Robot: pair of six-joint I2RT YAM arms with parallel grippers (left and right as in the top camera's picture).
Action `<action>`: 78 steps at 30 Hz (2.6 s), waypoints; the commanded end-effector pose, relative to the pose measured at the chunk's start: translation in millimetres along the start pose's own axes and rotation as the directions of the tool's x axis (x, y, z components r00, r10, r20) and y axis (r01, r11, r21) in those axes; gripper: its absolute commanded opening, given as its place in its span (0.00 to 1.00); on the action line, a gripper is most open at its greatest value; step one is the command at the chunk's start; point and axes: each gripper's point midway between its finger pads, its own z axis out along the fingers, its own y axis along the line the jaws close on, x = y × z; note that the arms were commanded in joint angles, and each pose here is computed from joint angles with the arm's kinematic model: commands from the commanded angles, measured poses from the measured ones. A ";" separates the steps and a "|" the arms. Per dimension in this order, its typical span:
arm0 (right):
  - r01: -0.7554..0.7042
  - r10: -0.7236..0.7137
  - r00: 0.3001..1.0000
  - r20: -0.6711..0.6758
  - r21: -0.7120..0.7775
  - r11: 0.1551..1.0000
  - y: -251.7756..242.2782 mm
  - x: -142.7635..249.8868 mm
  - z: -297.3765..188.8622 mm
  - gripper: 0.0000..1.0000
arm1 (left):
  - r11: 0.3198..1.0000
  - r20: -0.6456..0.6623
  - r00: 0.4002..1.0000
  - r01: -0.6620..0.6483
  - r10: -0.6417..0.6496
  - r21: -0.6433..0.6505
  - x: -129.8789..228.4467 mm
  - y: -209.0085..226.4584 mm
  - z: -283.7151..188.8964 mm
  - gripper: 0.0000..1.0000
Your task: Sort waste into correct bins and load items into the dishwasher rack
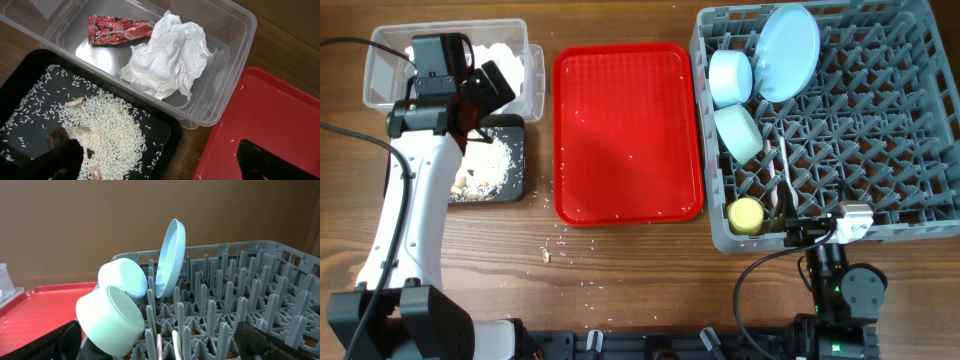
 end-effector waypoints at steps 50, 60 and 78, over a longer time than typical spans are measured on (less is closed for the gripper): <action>-0.011 0.011 1.000 -0.002 0.009 1.000 -1.9 1.3 0.2 1.00 | 0.923 0.684 0.729 -0.239 -0.034 0.301 142.6 66.5 -81.0 1.00; -0.011 0.011 1.000 -0.002 0.009 1.000 -1.9 1.3 0.2 1.00 | 0.923 0.684 0.729 -0.239 -0.034 0.301 142.5 66.4 -81.2 1.00; -0.011 0.011 1.000 -0.002 0.009 1.000 -1.9 1.3 0.2 1.00 | 0.923 0.684 0.729 -0.239 -0.034 0.301 142.5 66.4 -81.2 1.00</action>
